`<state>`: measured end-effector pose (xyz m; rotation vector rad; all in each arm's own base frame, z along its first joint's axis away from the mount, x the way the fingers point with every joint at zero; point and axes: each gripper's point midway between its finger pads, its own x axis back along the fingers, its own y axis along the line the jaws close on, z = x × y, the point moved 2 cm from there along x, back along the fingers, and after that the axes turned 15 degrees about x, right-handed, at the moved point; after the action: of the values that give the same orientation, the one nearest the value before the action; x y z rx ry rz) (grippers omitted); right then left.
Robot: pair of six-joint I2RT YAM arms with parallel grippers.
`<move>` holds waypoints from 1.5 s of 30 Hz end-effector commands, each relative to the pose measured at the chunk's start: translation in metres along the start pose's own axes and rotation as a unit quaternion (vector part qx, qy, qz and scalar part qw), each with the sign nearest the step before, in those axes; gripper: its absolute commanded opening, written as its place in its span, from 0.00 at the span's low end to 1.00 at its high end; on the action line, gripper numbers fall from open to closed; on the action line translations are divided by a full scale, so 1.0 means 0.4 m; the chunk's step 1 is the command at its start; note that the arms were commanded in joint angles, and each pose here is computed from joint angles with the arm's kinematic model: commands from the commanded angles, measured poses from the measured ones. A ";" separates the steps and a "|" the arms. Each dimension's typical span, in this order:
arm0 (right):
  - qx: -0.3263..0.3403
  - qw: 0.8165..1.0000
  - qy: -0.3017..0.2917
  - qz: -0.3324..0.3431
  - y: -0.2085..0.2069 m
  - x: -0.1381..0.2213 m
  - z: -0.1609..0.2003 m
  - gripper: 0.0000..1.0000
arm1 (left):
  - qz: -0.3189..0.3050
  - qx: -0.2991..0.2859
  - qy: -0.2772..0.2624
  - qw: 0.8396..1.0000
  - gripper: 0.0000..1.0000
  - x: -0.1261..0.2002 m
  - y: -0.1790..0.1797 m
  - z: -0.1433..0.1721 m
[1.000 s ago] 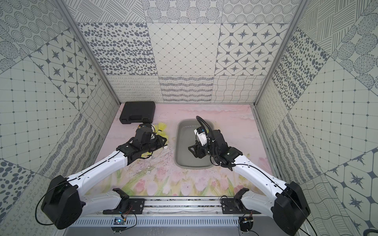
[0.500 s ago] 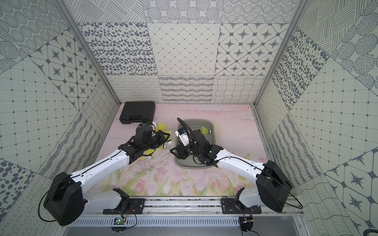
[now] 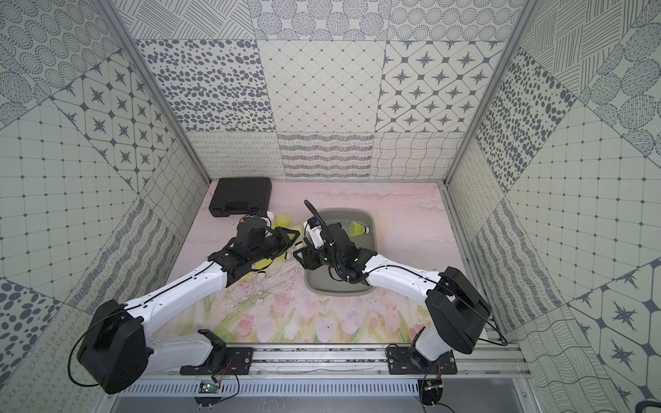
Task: Put the shuttlecocks into the storage box
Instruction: Place the shuttlecock in the storage box.
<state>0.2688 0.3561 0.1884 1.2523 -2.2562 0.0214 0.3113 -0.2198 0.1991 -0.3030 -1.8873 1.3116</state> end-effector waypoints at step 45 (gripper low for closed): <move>0.038 0.999 -0.003 -0.001 -0.092 0.115 -0.004 0.19 | -0.024 -0.296 0.109 0.949 0.68 0.108 -0.102 0.031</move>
<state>0.2898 0.3043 0.1894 1.2032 -2.2740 0.0419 0.3073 -0.2141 0.2570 -0.4510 -2.0501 1.0802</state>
